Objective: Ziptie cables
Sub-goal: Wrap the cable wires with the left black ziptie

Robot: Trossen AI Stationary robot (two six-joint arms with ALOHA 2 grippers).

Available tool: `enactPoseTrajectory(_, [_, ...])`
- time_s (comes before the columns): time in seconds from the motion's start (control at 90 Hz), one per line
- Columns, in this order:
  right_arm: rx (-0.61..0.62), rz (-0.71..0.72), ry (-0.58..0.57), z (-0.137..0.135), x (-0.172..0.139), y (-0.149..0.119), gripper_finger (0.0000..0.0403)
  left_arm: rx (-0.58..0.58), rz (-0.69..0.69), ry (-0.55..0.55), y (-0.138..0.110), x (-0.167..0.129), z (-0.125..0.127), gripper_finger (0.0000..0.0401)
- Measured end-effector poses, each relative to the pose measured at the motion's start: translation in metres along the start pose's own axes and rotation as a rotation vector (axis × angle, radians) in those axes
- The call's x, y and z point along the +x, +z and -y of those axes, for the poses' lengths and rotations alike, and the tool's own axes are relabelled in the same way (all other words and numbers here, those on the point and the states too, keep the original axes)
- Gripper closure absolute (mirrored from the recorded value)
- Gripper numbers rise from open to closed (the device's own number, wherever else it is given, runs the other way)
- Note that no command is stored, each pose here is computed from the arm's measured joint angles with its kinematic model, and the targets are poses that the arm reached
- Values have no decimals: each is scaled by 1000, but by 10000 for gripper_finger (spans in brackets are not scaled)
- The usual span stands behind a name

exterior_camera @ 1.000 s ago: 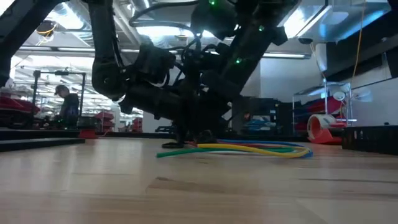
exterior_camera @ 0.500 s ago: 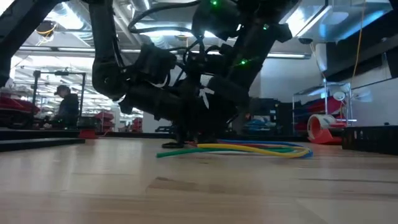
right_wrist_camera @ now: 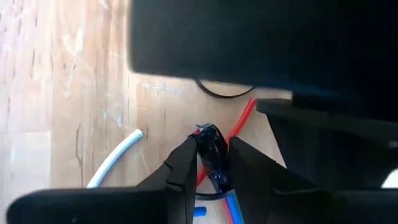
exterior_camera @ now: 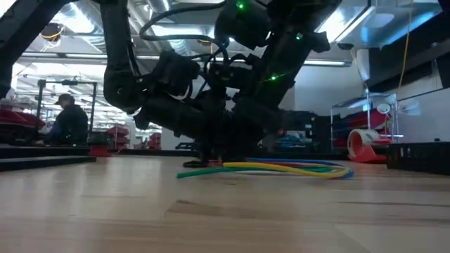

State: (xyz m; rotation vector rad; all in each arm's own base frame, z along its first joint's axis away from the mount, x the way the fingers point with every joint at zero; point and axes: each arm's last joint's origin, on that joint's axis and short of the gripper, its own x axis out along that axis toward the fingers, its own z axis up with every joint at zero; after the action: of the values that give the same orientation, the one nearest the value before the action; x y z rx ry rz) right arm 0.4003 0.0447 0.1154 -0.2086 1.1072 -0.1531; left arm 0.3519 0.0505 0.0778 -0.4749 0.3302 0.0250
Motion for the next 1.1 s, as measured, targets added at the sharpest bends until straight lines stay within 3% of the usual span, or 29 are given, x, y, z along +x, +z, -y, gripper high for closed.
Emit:
enactPoseTrajectory(0.189, [-28, -4, -7, -5, 7, -2, 324, 22, -24, 22, -4, 1, 1, 401])
enactPoseTrajectory(0.367, [-28, -3, -4, -5, 6, -1, 388, 12, -25, 27, -4, 1, 1, 401])
enactPoseTrajectory(0.656, [-7, 45, 37, 1, -22, 12, 397, -26, -7, 15, -2, 1, 2, 401])
enactPoseTrajectory(1.1, [88, 207, 107, 1, -80, 29, 402, -46, 77, -245, 28, -6, 28, 401])
